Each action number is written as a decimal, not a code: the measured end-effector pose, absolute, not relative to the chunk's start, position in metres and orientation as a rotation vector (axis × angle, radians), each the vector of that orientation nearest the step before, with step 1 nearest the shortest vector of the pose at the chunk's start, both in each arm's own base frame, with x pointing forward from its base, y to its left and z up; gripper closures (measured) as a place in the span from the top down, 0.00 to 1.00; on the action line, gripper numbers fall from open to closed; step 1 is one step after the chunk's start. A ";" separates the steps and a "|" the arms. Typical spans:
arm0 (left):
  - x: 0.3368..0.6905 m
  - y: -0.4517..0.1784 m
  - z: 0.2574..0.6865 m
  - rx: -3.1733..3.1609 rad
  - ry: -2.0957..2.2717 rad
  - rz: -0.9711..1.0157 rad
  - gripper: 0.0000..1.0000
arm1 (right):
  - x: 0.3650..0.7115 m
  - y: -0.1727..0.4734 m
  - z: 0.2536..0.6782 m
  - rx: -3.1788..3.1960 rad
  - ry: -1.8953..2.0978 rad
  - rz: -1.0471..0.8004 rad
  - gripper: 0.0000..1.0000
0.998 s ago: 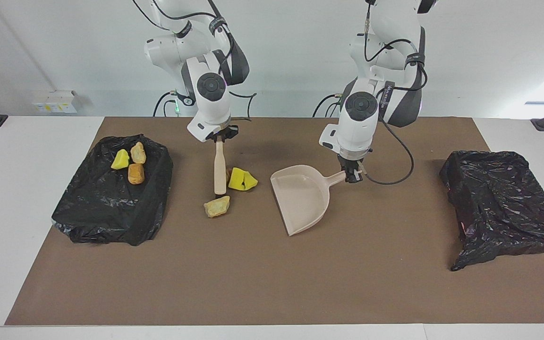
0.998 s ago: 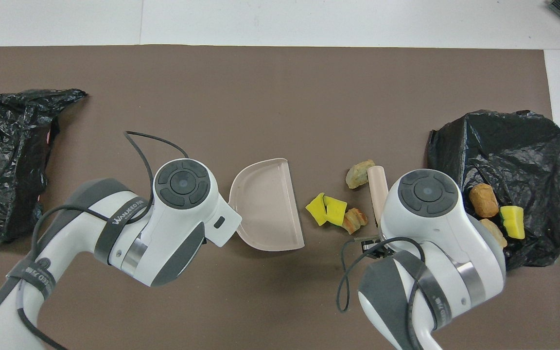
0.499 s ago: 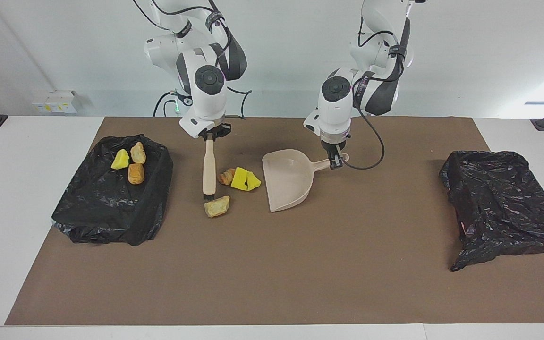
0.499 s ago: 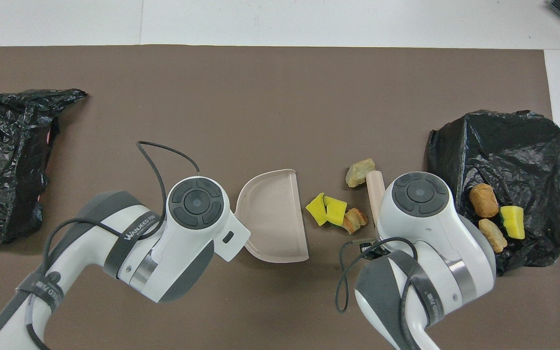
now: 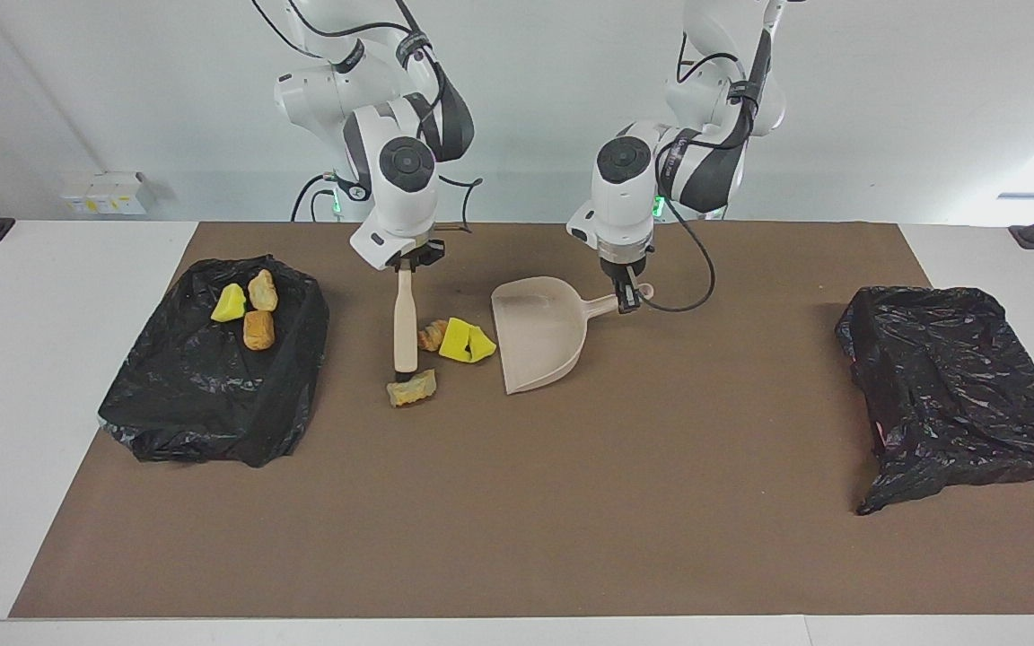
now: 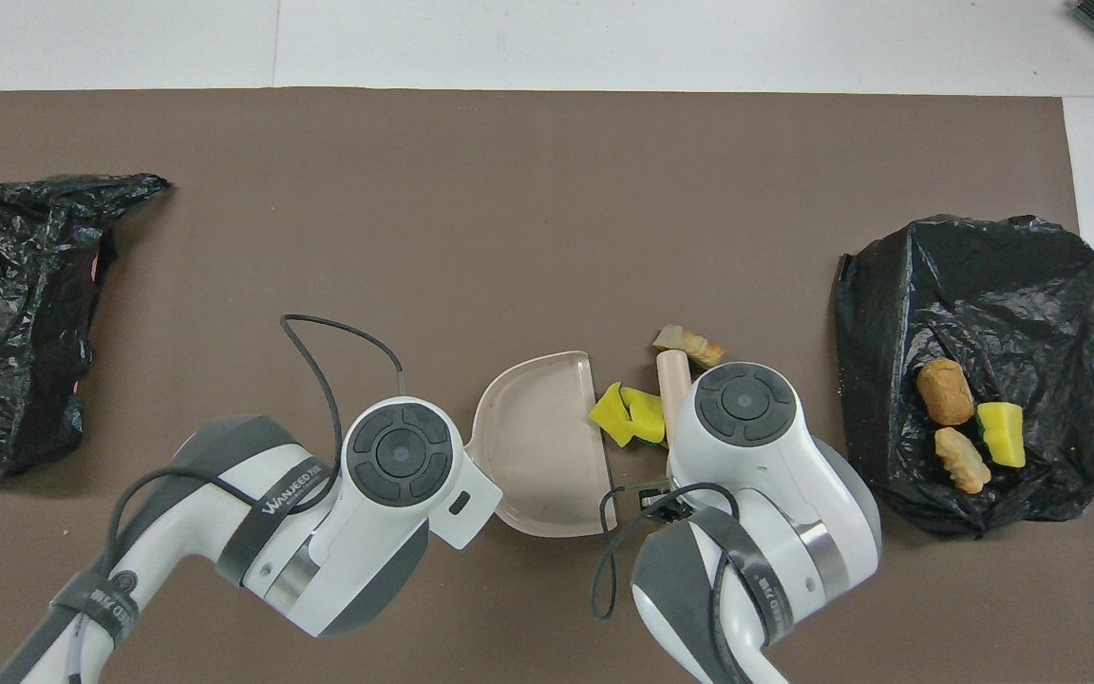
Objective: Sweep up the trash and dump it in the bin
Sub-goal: 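Sweep the yellow sponge pieces into the dustpan with the right gripper, then sweep the remaining nugget into the dustpan with the right gripper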
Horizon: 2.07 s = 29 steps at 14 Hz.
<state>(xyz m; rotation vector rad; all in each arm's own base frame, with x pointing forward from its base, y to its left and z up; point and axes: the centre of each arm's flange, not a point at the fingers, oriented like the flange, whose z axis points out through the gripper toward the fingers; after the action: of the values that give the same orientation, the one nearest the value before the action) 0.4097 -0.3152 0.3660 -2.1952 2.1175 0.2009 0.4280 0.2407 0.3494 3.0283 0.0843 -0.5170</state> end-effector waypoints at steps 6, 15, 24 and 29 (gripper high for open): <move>0.405 -0.319 0.359 -2.182 2.133 0.133 0.33 | 0.425 0.272 0.354 3.267 0.115 -0.598 0.26; 0.414 -0.314 0.357 -2.288 2.019 0.067 0.33 | 0.486 0.205 0.419 3.045 0.311 -0.387 0.26; 0.413 -0.314 0.355 -2.417 1.856 0.079 0.33 | 0.552 0.166 0.358 2.737 0.589 -0.321 0.26; 0.410 -0.315 0.354 -2.457 1.795 0.106 0.33 | 0.527 0.200 0.347 2.910 0.594 -0.492 0.26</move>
<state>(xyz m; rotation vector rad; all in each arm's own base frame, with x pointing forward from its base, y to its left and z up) 0.4099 -0.3154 0.3543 -2.4568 1.7953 0.1064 0.5270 0.2004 0.3469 2.9099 0.5938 -0.4919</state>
